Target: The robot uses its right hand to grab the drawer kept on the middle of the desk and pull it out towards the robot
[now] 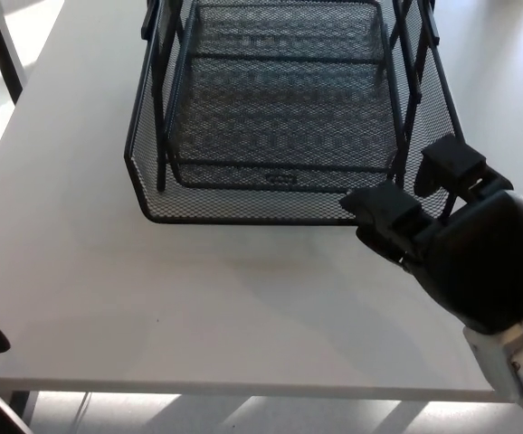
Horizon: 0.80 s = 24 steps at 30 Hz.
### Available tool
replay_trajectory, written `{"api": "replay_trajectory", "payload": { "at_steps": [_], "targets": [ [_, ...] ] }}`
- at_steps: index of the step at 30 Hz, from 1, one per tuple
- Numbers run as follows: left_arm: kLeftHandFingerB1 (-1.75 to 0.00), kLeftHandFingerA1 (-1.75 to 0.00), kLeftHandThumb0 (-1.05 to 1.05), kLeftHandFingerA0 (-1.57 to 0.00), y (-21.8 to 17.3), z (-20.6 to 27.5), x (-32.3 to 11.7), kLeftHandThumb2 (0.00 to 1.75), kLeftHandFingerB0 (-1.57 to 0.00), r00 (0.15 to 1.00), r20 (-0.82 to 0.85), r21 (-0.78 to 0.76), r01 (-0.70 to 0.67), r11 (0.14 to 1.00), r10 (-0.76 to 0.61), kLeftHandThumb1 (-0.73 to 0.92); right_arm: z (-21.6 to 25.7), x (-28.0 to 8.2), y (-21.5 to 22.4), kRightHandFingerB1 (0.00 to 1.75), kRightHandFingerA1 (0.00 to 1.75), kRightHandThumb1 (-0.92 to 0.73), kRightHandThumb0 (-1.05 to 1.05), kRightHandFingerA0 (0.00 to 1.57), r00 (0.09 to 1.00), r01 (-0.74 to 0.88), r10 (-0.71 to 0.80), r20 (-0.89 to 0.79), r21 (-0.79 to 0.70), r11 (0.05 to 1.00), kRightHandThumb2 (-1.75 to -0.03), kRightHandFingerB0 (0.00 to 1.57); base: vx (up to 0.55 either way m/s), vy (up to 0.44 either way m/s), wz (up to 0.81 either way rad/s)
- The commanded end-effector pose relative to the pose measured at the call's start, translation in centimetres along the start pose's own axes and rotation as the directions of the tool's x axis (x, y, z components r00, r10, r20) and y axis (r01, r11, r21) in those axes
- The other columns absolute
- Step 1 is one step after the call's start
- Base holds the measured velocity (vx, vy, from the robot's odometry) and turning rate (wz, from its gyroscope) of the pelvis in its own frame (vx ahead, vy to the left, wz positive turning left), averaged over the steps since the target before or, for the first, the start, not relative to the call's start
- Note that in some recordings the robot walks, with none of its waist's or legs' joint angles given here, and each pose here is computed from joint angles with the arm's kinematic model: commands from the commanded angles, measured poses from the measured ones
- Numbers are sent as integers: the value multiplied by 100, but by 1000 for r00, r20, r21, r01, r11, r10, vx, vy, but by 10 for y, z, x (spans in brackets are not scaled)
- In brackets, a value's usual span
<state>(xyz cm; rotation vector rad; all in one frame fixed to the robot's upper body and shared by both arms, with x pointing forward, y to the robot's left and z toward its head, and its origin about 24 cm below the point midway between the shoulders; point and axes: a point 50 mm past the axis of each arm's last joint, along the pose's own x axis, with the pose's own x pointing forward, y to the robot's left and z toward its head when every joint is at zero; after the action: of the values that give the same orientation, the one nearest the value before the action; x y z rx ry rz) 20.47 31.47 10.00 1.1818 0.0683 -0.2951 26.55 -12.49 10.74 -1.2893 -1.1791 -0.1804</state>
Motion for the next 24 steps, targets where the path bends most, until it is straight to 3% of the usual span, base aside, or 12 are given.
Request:
{"api": "replay_trajectory", "payload": {
  "at_steps": [1, 9, 10, 11, 12, 13, 15, 19, 20, 21, 22, 24],
  "targets": [
    [-59, -86, -32, -78, 1, -1, -2, 56, -79, 1000, -2, 29, 18, 999, -18, 55, 0, -14, 4, 65, 155, -56, -43, 89, 995, -100, 101, 13, -24, 995, -57, 90, 0, 0, 0],
    [-59, -86, -30, -78, -3, -2, -3, 56, -80, 1000, -8, 16, 27, 1000, -27, 55, -3, -7, 5, 61, 148, -57, -41, 87, 996, -84, 84, 15, -8, 996, -57, 86, 0, 0, 0],
    [-58, -85, -29, -80, -3, -1, -4, 55, -81, 1000, -4, 11, 20, 1000, -20, 54, -4, -5, 5, 47, 117, -64, -39, 81, 994, -108, 108, -11, 8, 994, -60, 78, 0, 0, 0],
    [-58, -85, -29, -80, -3, -1, -4, 55, -81, 1000, -4, 11, 20, 1000, -20, 54, -4, -5, 5, 47, 117, -64, -39, 81, 994, -108, 109, -11, 8, 994, -60, 78, 0, 0, 0],
    [-60, -87, -31, -78, -3, -1, -3, 56, -80, 1000, -7, 14, 25, 1000, -25, 55, -4, -4, 5, 37, 60, -65, -53, 48, 971, -233, 233, -54, 7, 973, -60, 33, 0, 0, 0],
    [-59, -86, -32, -77, -3, -1, -4, 56, -79, 1000, -9, 15, 28, 1000, -28, 55, -3, -3, 5, 39, 53, -46, -64, 17, 959, -270, 269, -85, -1, 963, -83, 4, 0, 0, 0],
    [-58, -86, -32, -78, -3, -2, -4, 56, -79, 1000, -6, 17, 24, 1000, -24, 55, -2, -1, 4, 16, 12, -47, -81, 0, 953, -287, 285, -105, -7, 958, -83, 0, 0, 0, 0],
    [-60, -89, -31, -81, -4, -2, -5, 56, -80, 1000, -1, 19, 19, 1000, -19, 54, -2, 1, 3, 8, 6, -54, -94, 0, 947, -305, 301, -114, -16, 952, -87, 0, 0, 0, 0],
    [-61, -90, -31, -80, -3, -2, -5, 56, -80, 1000, -2, 25, 24, 999, -24, 55, -2, 2, 3, 3, 0, -52, -85, 0, 947, -302, 297, -119, -22, 953, -59, 0, 0, 0, 0],
    [-61, -90, -31, -80, -3, -1, -5, 56, -80, 1000, -2, 25, 24, 999, -24, 55, -2, 2, 2, 3, 0, -52, -85, 0, 947, -303, 298, -120, -23, 953, -59, 0, 0, 0, 0],
    [-61, -88, -31, -80, -3, -2, -4, 56, -80, 1000, -5, 18, 25, 1000, -25, 55, -3, 4, -1, 8, 2, -61, -105, 0, 938, -322, 317, -138, -19, 947, -94, 0, 0, 0, 0],
    [-60, -87, -30, -79, -4, -3, -5, 56, -80, 1000, -7, 16, 23, 1000, -23, 55, -4, 7, -5, 9, 5, -60, -105, 0, 941, -316, 310, -135, -32, 948, -95, 0, 0, 0, 0]
  ]
}}
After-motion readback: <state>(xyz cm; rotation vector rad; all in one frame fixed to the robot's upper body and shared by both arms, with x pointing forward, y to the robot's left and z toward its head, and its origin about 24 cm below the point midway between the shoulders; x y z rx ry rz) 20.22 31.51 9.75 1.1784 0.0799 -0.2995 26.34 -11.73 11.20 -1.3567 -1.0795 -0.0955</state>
